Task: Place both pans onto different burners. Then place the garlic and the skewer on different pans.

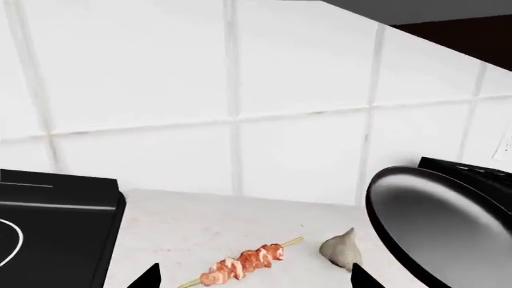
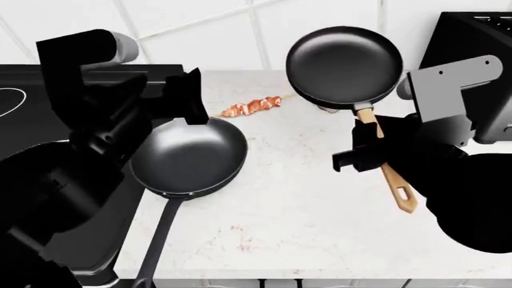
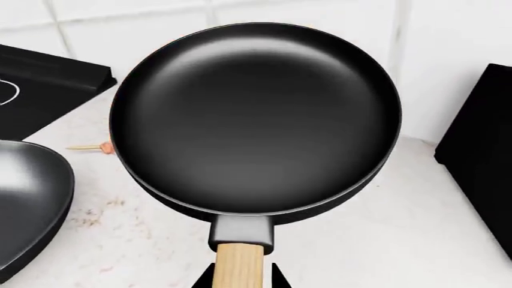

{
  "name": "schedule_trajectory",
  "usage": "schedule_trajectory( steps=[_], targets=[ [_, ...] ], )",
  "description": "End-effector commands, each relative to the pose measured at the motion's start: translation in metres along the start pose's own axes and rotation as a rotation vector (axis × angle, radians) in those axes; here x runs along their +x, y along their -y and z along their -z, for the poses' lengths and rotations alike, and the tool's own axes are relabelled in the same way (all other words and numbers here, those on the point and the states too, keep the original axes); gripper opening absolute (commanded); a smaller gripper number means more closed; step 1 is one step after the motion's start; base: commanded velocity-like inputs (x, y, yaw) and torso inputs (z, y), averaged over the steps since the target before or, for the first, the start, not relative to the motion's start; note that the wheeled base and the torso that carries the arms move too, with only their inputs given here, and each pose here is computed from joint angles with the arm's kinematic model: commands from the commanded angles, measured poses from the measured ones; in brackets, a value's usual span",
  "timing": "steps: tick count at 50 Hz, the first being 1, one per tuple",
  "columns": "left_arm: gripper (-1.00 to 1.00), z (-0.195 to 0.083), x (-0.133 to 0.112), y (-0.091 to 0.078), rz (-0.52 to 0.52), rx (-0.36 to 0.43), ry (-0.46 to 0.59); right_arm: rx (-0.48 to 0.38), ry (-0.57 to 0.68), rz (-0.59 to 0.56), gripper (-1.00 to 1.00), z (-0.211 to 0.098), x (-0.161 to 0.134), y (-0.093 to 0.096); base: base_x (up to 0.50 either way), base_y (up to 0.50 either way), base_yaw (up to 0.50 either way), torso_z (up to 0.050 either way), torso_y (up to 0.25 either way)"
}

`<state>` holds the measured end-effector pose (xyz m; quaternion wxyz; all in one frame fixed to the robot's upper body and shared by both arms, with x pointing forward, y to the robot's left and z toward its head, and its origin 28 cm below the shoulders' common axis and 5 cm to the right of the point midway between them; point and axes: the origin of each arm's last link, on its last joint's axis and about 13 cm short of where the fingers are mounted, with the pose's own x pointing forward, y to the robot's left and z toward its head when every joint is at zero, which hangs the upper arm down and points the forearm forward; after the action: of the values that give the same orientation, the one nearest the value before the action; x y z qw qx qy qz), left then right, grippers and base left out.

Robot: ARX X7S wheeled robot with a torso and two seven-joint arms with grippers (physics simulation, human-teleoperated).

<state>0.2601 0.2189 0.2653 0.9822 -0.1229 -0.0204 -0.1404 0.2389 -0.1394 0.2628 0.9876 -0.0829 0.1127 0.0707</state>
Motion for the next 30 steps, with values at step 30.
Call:
schedule_trajectory(
  steps=[30],
  targets=[
    [1.0,-0.001,-0.064,0.011,-0.151,0.016,-0.504,-0.039,0.151,0.058,-1.0,-0.019,-0.008,0.009,0.0,0.0,0.0,0.001,0.002]
  ],
)
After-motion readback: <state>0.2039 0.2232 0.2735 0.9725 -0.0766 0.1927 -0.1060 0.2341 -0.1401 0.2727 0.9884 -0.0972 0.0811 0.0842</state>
